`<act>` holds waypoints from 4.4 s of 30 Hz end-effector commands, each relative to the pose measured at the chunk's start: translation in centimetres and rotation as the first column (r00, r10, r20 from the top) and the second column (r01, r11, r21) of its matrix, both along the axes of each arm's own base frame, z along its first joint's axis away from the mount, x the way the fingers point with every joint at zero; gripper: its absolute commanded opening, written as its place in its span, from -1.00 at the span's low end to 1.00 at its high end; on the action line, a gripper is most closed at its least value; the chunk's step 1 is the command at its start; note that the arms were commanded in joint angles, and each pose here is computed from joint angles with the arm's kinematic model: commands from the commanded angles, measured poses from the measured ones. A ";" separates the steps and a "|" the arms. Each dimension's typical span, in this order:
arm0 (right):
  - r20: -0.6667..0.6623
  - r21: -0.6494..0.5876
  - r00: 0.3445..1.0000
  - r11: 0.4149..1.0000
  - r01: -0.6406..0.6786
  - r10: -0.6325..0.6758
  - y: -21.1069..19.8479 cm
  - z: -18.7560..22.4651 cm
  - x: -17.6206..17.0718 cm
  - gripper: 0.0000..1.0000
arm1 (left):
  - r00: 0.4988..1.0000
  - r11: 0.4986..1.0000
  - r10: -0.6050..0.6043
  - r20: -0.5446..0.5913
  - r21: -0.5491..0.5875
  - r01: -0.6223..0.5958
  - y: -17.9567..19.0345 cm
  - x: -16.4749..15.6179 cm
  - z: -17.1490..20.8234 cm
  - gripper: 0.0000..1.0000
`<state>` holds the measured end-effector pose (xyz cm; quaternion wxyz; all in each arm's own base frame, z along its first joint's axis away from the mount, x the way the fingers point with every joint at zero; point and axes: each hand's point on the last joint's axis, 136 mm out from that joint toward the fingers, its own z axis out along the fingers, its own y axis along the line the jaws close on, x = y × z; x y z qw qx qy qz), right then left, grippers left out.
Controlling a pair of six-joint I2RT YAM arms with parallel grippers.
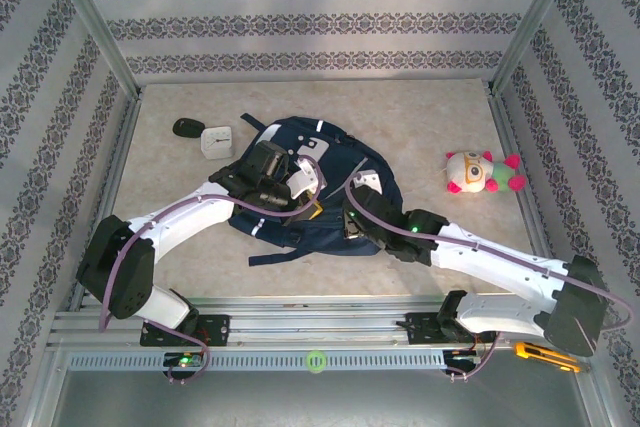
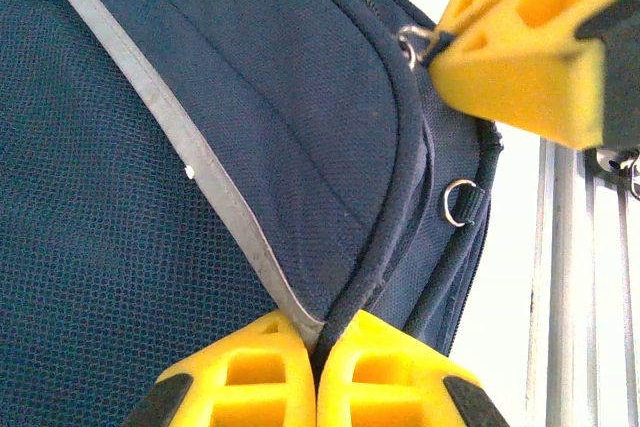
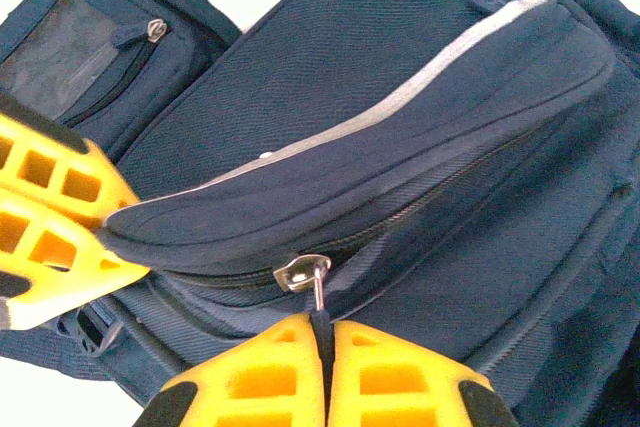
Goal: Pack the student bag
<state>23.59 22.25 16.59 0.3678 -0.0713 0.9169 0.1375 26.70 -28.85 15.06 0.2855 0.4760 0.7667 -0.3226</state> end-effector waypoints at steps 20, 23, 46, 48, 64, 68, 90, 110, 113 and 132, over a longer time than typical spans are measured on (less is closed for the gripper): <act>-0.081 0.218 0.969 0.953 -0.210 0.232 -3.3 -3.6 0.5 -1.00 | 0.982 0.985 0.172 0.075 0.002 -0.173 2.9 0.2 2.7 0.25; -0.102 0.218 0.966 0.952 -0.213 0.239 -3.2 -4.4 0.1 -1.00 | 0.902 0.901 0.432 0.008 -0.030 -0.432 4.9 1.7 4.7 0.46; -0.143 0.220 0.954 0.948 -0.229 0.264 -2.6 -6.9 -2.2 -1.00 | 0.179 0.221 0.942 -0.285 0.120 -0.968 15.5 1.4 -3.6 0.35; -0.147 0.217 0.950 0.946 -0.241 0.276 -2.1 -7.3 -2.7 -1.00 | 0.199 0.230 0.943 -0.267 0.091 -0.969 15.3 2.5 -3.8 0.32; -0.107 0.257 0.939 0.922 -0.290 0.325 1.9 -6.7 -3.8 -1.00 | 0.413 0.429 0.890 -0.195 0.043 -0.903 10.3 13.4 -4.2 0.40; -0.121 0.281 0.941 0.920 -0.273 0.316 1.7 -6.6 -3.2 -1.00 | 0.520 0.522 0.847 -0.109 -0.003 -0.853 9.6 13.7 -1.3 0.48; -0.144 0.372 0.931 0.890 -0.263 0.336 0.2 -6.1 -2.3 -1.00 | 0.839 0.951 -0.308 0.449 0.155 0.266 -4.0 -1.8 -0.4 0.53; -0.114 0.454 0.958 0.872 -0.184 0.262 -3.1 -4.9 0.0 -1.00 | 0.824 0.927 -0.356 0.441 0.275 0.253 -1.4 -1.6 -3.3 -1.00; -0.119 0.480 0.965 0.865 -0.149 0.233 -4.7 -4.7 0.8 -1.00 | 0.833 0.929 -0.350 0.428 0.271 0.252 -0.2 -2.0 -3.0 -1.00; -0.105 0.473 0.967 0.867 -0.159 0.234 -5.2 -4.3 1.7 -1.00 | 0.889 0.947 -0.188 0.417 0.316 0.052 5.9 -1.5 -1.0 -0.33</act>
